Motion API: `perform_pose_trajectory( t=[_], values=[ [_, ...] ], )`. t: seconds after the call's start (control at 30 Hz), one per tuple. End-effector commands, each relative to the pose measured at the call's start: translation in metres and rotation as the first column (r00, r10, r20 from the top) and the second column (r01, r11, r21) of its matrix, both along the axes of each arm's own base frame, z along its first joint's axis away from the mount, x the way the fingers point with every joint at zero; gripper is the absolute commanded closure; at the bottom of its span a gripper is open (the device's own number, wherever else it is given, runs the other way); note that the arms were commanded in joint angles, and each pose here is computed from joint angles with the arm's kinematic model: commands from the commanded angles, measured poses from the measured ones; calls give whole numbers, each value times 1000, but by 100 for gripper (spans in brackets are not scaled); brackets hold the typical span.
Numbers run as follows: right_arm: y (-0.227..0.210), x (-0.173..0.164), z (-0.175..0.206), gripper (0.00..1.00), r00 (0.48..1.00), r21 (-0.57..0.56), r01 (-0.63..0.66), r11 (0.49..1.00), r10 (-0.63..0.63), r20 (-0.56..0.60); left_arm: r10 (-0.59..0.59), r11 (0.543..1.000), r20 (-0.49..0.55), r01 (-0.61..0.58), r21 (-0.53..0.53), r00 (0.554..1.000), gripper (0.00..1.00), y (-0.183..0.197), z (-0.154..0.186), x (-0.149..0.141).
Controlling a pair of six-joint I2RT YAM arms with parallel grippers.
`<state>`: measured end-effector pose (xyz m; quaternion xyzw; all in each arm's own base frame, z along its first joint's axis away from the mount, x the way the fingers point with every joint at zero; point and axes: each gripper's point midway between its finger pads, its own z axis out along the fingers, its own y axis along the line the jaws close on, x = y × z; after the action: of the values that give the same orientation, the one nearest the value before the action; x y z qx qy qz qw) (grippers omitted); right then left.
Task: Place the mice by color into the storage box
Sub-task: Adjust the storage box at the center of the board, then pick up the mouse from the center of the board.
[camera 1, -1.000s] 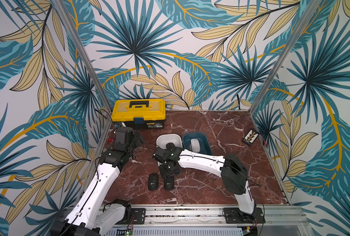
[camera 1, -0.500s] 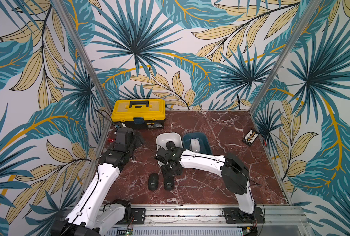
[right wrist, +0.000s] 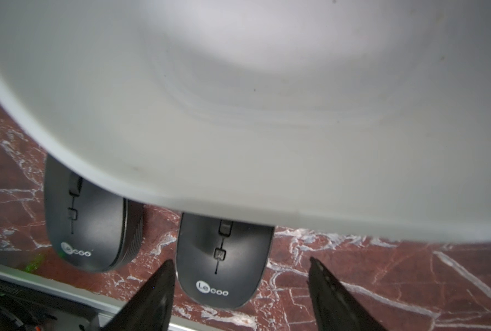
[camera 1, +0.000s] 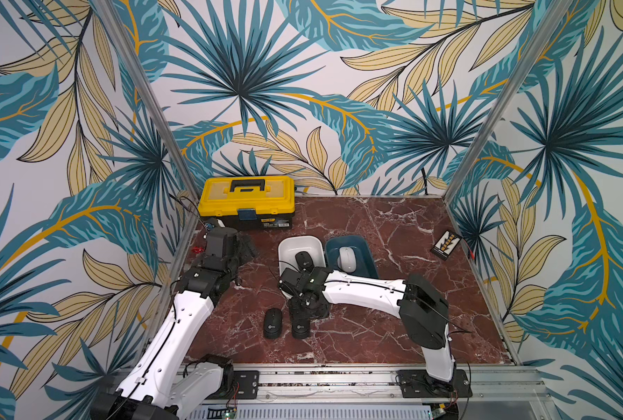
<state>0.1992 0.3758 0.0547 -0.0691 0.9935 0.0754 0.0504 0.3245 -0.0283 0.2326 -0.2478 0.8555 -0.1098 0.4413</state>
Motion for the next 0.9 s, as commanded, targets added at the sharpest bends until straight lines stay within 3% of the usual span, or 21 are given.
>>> perform_pose_trajectory(
  t=[0.0, 0.47, 0.87],
  values=[
    [1, -4, -3, 26, 999, -10, 37, 999, -37, -13, 6, 1000, -3, -6, 6, 1000, 15, 4, -7, -6],
    [2, -8, 4, 25, 999, -43, 39, 998, -39, 6, 2, 1000, -9, -2, 4, 1000, 14, 3, -8, -7],
    [10, -19, -14, 25, 999, -50, 24, 998, -26, -43, 3, 1000, 2, -3, -11, 1000, 14, 4, -11, -17]
  ],
)
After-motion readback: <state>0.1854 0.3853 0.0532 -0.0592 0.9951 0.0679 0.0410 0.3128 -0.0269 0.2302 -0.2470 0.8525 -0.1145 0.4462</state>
